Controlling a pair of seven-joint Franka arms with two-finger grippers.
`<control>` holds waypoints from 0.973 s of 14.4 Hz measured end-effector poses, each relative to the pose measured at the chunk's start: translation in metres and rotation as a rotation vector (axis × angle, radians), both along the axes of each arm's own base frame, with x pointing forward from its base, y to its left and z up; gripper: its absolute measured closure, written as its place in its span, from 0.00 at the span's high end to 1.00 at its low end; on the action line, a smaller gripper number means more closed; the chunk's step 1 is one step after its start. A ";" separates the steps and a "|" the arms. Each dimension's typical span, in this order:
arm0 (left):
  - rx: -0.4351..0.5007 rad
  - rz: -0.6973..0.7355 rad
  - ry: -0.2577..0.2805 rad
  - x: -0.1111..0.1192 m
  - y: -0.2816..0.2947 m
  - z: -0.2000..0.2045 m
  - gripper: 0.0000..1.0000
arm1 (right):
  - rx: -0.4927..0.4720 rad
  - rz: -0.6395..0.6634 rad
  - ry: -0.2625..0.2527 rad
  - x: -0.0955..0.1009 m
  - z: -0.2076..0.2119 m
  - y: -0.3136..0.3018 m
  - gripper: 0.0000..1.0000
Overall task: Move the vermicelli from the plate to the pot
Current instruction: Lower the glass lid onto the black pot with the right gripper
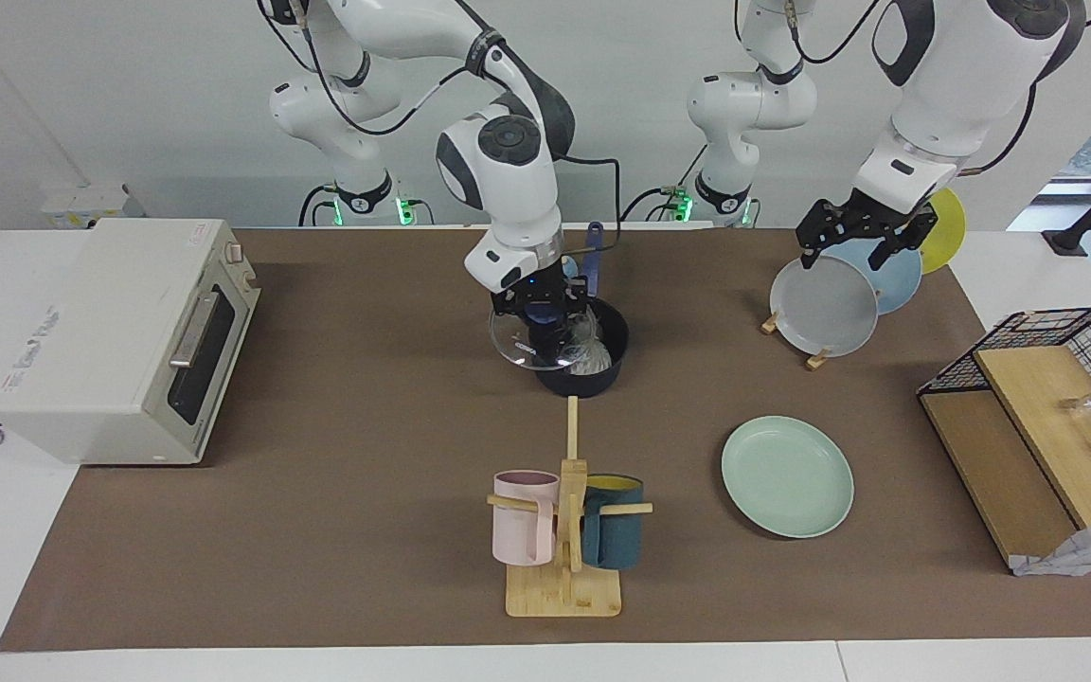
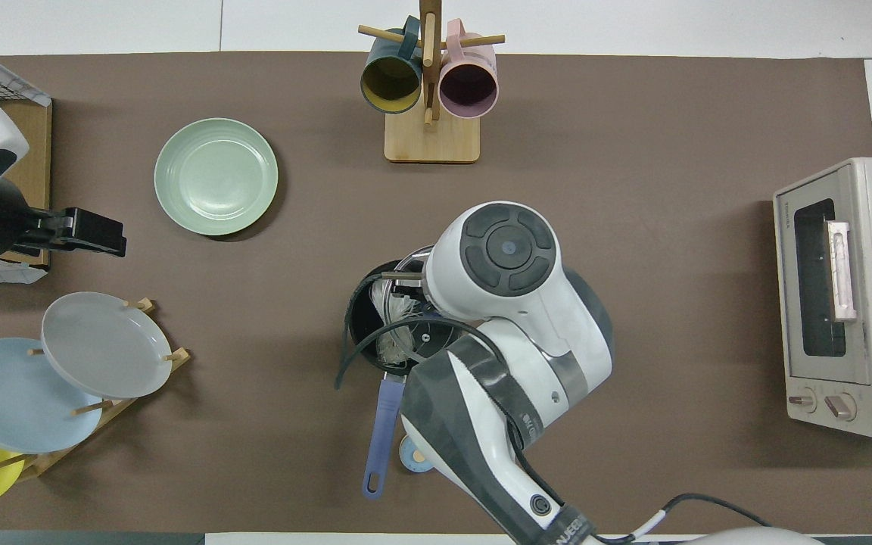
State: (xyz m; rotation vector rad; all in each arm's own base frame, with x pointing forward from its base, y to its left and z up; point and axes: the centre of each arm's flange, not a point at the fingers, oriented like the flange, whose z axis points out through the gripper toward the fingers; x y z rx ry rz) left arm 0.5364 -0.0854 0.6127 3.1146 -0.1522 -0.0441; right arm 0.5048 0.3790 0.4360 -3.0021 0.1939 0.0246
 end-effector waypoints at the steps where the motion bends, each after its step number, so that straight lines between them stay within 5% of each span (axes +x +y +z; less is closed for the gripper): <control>1: 0.000 0.002 -0.003 0.001 0.001 0.002 1.00 | 0.002 -0.007 0.001 -0.006 -0.002 0.010 0.59; 14: 0.004 -0.011 0.027 0.003 -0.006 -0.007 1.00 | 0.015 -0.033 -0.004 -0.026 -0.040 0.048 0.59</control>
